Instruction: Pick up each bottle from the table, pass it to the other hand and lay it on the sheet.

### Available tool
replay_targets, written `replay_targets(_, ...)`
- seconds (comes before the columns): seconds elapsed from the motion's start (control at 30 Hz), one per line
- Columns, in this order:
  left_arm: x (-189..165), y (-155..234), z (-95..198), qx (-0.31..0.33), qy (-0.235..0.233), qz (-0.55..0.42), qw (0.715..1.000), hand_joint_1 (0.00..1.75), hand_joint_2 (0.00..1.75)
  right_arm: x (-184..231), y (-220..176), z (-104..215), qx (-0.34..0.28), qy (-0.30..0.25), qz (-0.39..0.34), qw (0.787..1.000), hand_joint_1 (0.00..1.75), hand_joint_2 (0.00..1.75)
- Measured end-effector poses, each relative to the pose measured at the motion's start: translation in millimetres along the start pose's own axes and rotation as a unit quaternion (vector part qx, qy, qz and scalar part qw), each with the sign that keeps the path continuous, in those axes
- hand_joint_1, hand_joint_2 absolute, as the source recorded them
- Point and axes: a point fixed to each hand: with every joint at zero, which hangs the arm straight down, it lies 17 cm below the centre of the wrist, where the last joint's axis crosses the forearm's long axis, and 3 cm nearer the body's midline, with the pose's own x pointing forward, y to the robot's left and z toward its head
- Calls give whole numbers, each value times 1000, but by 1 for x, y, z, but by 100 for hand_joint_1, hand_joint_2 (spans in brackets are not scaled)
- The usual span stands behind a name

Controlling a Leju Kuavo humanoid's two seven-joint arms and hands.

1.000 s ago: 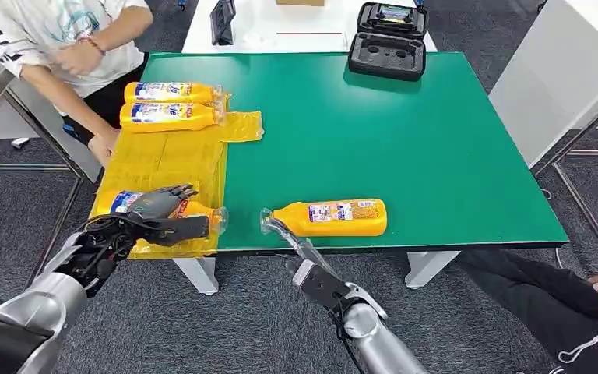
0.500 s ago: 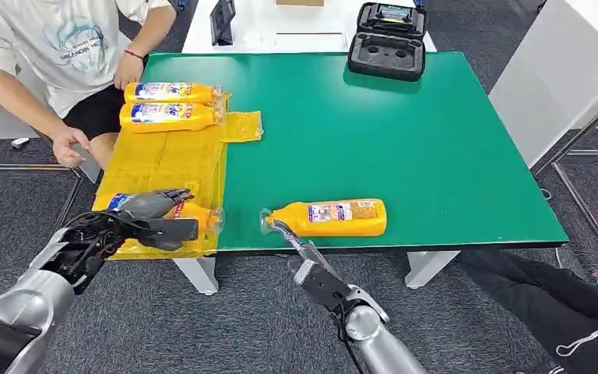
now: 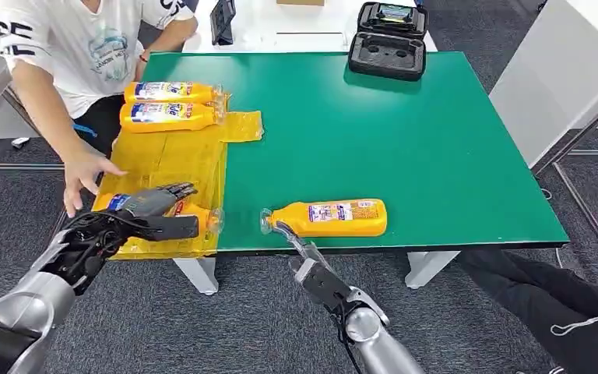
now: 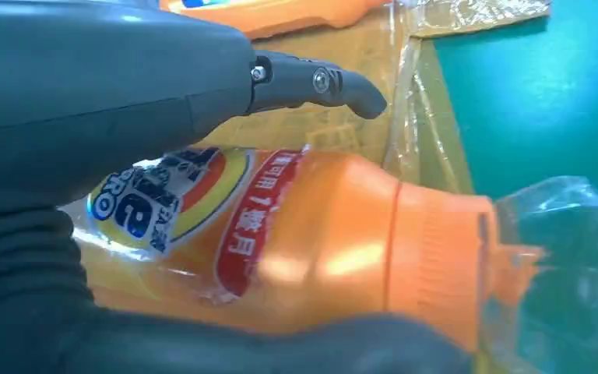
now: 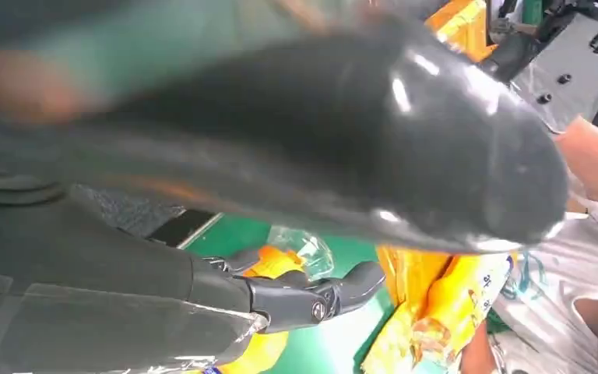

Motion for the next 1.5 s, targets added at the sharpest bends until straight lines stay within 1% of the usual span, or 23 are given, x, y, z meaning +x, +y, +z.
replay_targets(0.13, 2, 3, -1, 7, -2, -1, 1000, 0, 0, -1, 0, 1, -1, 2, 0, 1000, 0, 0)
replay_targets(0.27, 9, 21, -5, 54, -7, -5, 998, 0, 0, -5, 2, 4, 0, 11, 3, 1000, 0, 0)
replay_targets(0.33, 16, 29, -7, 72, -17, -1, 997, 0, 0, -8, 3, 6, -2, 16, 4, 1000, 0, 0)
replay_targets(0.57, 34, 38, -9, 77, -50, 22, 995, 0, 0, -12, 0, 8, -8, 24, 10, 1000, 0, 0)
replay_targets(0.63, 35, 49, -8, 101, -49, 31, 993, 0, 0, -13, 0, 8, -9, 24, 11, 1000, 0, 0)
replay_targets(0.67, 35, 57, -8, 123, -47, 39, 991, 0, 0, -12, -1, 8, -11, 23, 12, 1000, 0, 0)
replay_targets(0.7, 40, 73, -6, 162, -51, 56, 984, 0, 0, -12, -1, 8, -13, 22, 13, 1000, 0, 0)
replay_targets(0.73, 46, 88, -3, 205, -57, 78, 974, 0, 175, -10, -1, 8, -16, 20, 14, 1000, 0, 0)
replay_targets(0.8, 53, 117, 9, 288, -68, 146, 944, 0, 175, -3, -3, 8, -20, 11, 17, 1000, 0, 0)
replay_targets(0.9, 65, 141, 35, 381, -92, 276, 878, 0, 175, 19, -11, 1, -34, -19, 30, 999, 0, 0)
replay_targets(0.97, 72, 143, 47, 408, -100, 318, 850, 0, 175, 31, -18, -2, -42, -33, 40, 998, 0, 0)
replay_targets(1.0, 74, 146, 54, 423, -105, 339, 834, 0, 175, 37, -21, -4, -47, -41, 50, 997, 0, 175)
replay_targets(1.1, 74, 158, 77, 480, -113, 389, 778, 0, 175, 61, -40, -10, -69, -69, 97, 990, 0, 175)
replay_targets(1.2, 69, 160, 93, 518, -97, 414, 743, 0, 175, 79, -67, -22, -83, -76, 137, 984, 0, 175)
replay_targets(1.3, 66, 159, 101, 534, -88, 436, 719, 0, 175, 88, -95, -36, -78, -73, 187, 977, 0, 175)
replay_targets(1.37, 64, 155, 104, 537, -84, 446, 711, 0, 175, 89, -113, -45, -72, -67, 214, 972, 0, 175)
replay_targets(1.5, 62, 151, 110, 544, -78, 455, 701, 0, 175, 71, -146, -61, -44, -23, 261, 964, 0, 175)
